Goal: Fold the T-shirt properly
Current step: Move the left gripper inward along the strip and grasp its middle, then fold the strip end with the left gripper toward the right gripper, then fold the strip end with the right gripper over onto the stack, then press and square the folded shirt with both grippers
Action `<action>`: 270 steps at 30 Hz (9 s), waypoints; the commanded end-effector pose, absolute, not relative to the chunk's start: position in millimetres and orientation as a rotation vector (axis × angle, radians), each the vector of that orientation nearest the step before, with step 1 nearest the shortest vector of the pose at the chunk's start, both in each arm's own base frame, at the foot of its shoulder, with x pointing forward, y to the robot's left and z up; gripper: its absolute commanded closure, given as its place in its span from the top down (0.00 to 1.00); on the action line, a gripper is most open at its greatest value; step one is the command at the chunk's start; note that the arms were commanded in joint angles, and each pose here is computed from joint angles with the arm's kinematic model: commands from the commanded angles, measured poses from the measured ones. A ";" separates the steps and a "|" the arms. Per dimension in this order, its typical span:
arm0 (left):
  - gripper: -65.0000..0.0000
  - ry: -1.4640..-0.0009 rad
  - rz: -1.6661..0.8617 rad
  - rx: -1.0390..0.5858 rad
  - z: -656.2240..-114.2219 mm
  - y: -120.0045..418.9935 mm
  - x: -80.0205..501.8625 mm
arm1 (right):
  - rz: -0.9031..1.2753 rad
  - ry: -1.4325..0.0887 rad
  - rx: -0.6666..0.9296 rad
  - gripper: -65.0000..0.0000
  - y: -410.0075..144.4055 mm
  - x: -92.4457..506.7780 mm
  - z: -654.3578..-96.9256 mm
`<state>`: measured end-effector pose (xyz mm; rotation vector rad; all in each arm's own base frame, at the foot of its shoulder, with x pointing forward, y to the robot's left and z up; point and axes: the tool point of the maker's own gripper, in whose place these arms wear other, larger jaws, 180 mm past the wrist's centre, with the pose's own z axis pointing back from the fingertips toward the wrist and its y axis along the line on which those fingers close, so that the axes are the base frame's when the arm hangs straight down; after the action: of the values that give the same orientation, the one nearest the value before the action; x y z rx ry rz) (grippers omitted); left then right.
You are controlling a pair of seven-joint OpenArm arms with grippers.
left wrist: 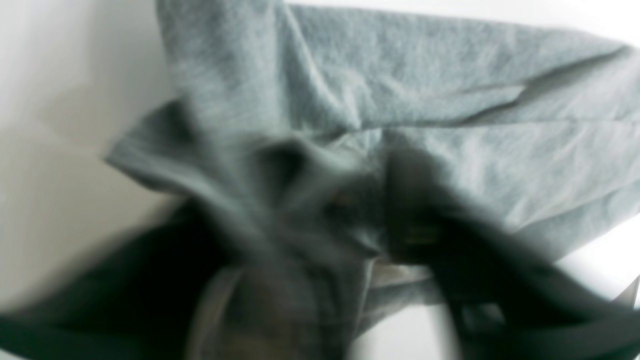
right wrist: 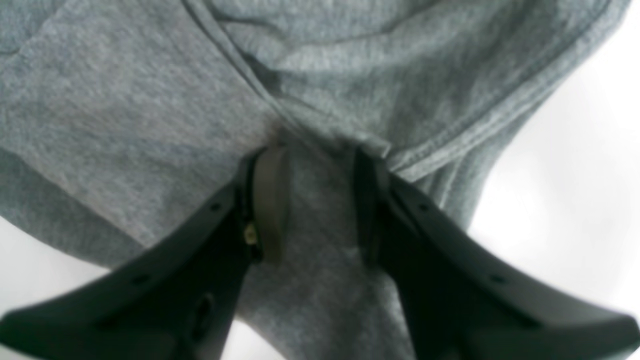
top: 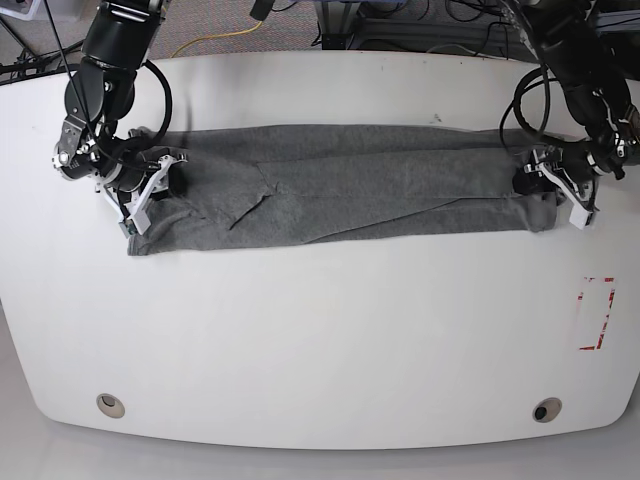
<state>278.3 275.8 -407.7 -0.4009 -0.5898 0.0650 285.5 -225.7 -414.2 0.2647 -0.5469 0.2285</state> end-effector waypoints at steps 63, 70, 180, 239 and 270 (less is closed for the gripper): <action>0.54 -0.655 -0.796 -0.509 -324.8 -29.0 301.1 | 0.226 -0.598 0.276 0.31 -219.9 297.8 -403.9; 0.59 -0.811 -0.907 -0.486 -274.9 -48.4 304.5 | 0.226 -0.598 0.277 0.31 -219.9 298.2 -403.9; 0.05 -0.541 -0.656 -0.375 -415.0 41.8 288.3 | 0.691 -0.812 0.659 0.00 -8.7 289.8 -285.8; 0.05 -0.779 -0.250 -0.145 -345.6 243.8 254.8 | 0.616 -0.675 0.894 0.74 48.5 264.3 -328.1; 0.05 -0.778 -0.739 -0.352 -333.4 92.9 279.0 | 0.458 -0.854 0.644 0.44 -74.8 352.5 -299.9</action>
<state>271.0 102.3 -346.0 -0.3314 -0.7219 -0.7303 340.2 -75.2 -310.7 0.6157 -0.8093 0.4683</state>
